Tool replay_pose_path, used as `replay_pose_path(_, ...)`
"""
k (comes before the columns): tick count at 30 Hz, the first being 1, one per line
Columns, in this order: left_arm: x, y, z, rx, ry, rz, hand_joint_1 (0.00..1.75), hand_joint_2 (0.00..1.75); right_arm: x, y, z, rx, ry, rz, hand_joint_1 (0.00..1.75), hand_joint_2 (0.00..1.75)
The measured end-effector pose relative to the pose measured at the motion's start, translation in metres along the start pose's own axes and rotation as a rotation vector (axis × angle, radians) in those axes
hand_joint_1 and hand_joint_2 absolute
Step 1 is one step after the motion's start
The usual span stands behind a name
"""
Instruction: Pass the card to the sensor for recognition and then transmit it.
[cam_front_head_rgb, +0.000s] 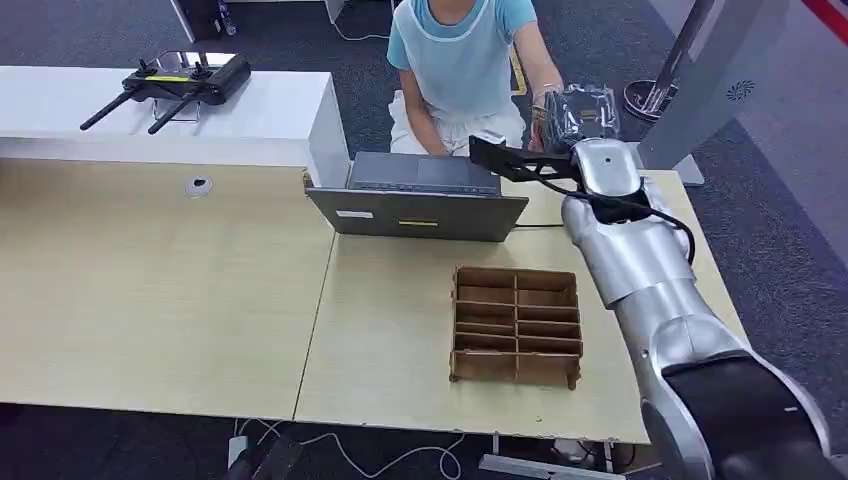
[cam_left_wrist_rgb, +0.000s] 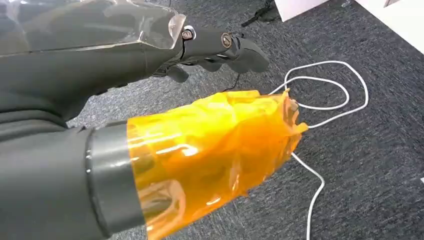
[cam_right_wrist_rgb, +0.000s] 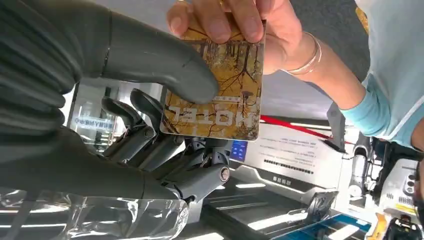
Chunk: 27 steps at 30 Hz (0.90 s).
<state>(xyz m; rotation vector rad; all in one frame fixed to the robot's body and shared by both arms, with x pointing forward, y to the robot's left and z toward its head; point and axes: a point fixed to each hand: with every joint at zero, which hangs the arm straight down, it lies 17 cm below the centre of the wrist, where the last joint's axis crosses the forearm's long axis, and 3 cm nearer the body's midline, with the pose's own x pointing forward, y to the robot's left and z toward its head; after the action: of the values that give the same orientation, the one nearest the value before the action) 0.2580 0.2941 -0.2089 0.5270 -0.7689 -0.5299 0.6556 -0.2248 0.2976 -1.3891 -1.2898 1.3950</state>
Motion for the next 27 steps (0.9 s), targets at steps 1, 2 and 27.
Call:
replay_pose_path(1, 0.000, 0.000, 0.000, 0.000, 0.000, 0.000, 0.00, 0.00, 0.000, 0.001, 0.000, 0.001, 0.000, 0.002, 1.61, 1.75)
replay_pose_path(2, 0.000, 0.000, 0.000, 0.000, 0.000, 0.000, 0.00, 0.00, 0.001, 0.001, 0.000, 0.001, -0.001, 0.003, 1.06, 1.75)
replay_pose_path(27, -0.122, -0.130, 0.120, -0.485, 0.768, 0.334, 0.00, 0.00, 0.036, -0.077, 0.032, -0.324, -0.114, -0.355, 0.00, 1.75)
